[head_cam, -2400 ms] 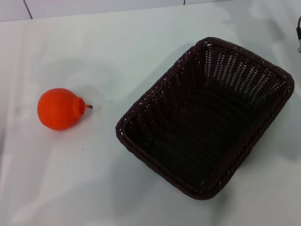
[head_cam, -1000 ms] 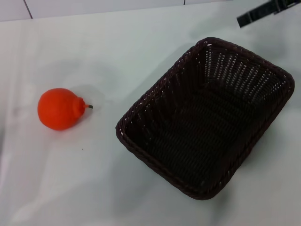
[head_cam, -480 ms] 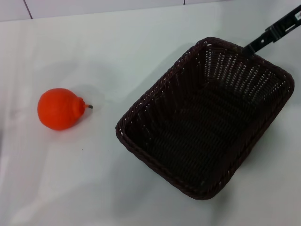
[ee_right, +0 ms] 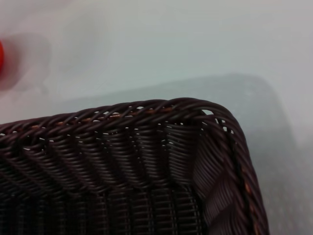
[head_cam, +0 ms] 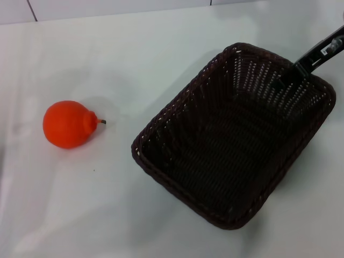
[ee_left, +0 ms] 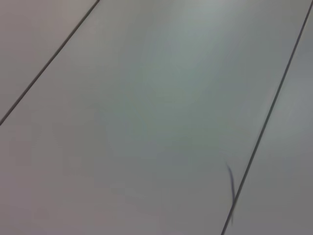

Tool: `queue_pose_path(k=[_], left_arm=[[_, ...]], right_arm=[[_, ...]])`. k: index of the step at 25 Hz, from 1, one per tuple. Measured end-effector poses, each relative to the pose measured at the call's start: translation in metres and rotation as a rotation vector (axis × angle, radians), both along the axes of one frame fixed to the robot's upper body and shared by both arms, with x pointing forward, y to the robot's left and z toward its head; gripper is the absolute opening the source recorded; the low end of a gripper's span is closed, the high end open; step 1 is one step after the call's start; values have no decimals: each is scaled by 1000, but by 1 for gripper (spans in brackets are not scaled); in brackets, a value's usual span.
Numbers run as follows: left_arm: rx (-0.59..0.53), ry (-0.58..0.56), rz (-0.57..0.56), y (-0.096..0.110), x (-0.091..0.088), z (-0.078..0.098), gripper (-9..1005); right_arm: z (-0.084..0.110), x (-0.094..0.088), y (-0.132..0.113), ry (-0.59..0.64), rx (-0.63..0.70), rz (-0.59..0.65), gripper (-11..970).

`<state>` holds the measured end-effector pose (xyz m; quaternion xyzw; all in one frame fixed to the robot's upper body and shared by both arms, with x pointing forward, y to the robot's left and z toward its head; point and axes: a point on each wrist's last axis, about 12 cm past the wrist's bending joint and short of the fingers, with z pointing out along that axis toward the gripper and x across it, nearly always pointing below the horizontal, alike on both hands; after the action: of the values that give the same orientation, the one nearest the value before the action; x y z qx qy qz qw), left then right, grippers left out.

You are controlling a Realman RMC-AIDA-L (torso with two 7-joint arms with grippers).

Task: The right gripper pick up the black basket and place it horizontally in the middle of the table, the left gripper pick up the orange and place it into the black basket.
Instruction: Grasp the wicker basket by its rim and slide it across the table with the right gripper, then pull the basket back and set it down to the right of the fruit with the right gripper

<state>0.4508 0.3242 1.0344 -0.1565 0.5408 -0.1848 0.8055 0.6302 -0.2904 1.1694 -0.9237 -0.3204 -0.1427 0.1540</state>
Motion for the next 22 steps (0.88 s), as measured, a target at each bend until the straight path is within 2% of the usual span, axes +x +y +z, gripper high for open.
queue_pose_path(k=[10, 16, 22], left_arm=[[-3, 4, -4, -1, 3, 0, 933], [-11, 10, -1, -1, 1, -1, 934], [-19, 9, 0, 1, 0, -1, 934]], right_arm=[[-3, -3, -1, 19, 8, -2, 317], [-1, -9, -6, 48, 73, 0, 232], [10, -20, -26, 54, 293, -78, 205]])
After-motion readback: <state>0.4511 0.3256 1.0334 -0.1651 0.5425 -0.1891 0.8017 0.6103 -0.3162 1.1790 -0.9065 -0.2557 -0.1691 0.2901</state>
